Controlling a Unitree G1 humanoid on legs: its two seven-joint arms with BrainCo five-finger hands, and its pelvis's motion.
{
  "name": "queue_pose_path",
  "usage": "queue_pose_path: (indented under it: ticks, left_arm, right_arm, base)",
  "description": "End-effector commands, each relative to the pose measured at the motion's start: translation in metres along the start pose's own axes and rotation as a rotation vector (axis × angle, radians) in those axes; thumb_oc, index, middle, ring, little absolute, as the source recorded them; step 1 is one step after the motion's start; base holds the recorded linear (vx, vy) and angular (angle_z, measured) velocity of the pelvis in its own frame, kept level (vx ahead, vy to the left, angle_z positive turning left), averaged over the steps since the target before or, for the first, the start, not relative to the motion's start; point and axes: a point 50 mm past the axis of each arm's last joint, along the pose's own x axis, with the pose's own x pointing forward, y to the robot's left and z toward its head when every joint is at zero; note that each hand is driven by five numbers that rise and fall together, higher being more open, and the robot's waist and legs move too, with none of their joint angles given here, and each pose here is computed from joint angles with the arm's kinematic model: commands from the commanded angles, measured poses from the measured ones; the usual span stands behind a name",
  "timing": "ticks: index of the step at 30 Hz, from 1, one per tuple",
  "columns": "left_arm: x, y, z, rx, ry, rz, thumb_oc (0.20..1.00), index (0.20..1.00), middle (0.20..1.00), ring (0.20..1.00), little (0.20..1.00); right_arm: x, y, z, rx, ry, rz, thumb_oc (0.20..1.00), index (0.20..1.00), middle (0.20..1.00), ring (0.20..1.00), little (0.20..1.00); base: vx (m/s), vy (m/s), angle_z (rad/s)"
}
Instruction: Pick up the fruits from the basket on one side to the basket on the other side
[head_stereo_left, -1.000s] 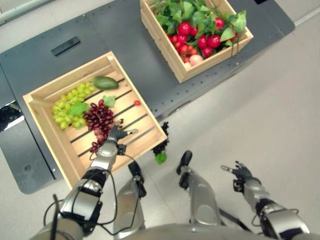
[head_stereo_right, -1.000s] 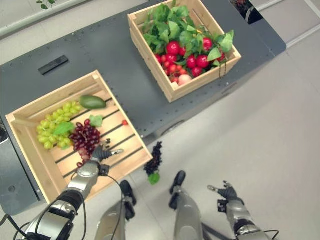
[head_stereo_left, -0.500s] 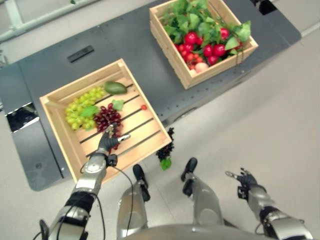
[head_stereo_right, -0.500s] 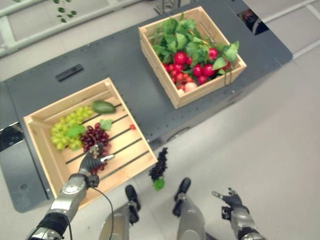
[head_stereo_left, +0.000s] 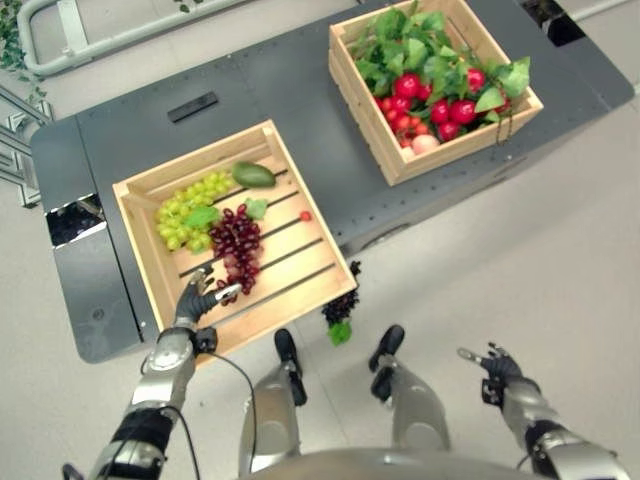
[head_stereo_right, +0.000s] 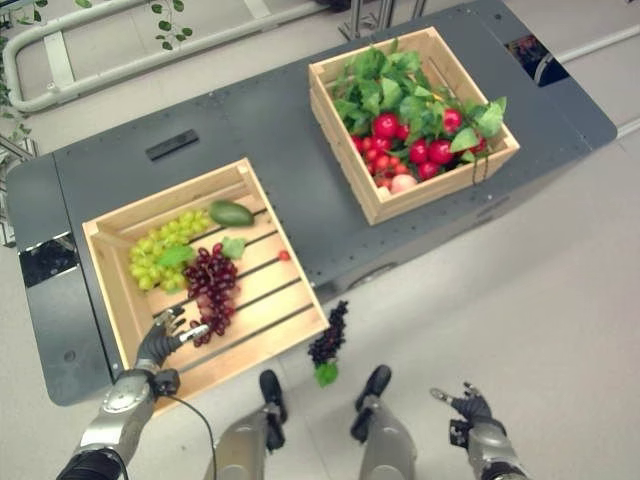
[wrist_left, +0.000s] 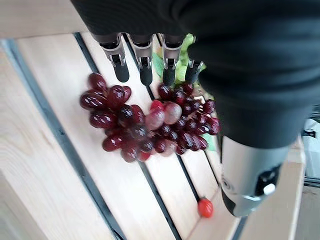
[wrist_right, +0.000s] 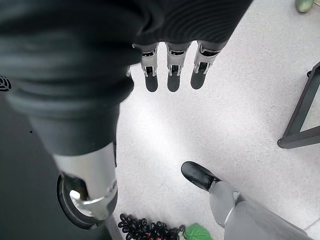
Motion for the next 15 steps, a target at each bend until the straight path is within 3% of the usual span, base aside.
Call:
queue_pose_path:
  ticks: [1, 15]
  left_arm:
    - [0.012, 0.004, 0.017, 0.012, -0.058, 0.052, 1.000, 1.000, 1.000, 1.000, 1.000]
    - [0.048, -0.021, 0.042, 0.146, -0.024, 0.063, 1.000, 1.000, 1.000, 1.000, 1.000]
  right_arm:
    - [0.001, -0.009, 0.004, 0.028, -0.021, -0.030, 1.000, 1.000, 1.000, 1.000, 1.000]
    - [0.002, 0.017, 0.015, -0.045, -0.044, 0.033, 1.000, 1.000, 1.000, 1.000, 1.000]
  base:
    - [0.00, 0.000, 0.00]
    - [0.01, 0.003, -0.08]
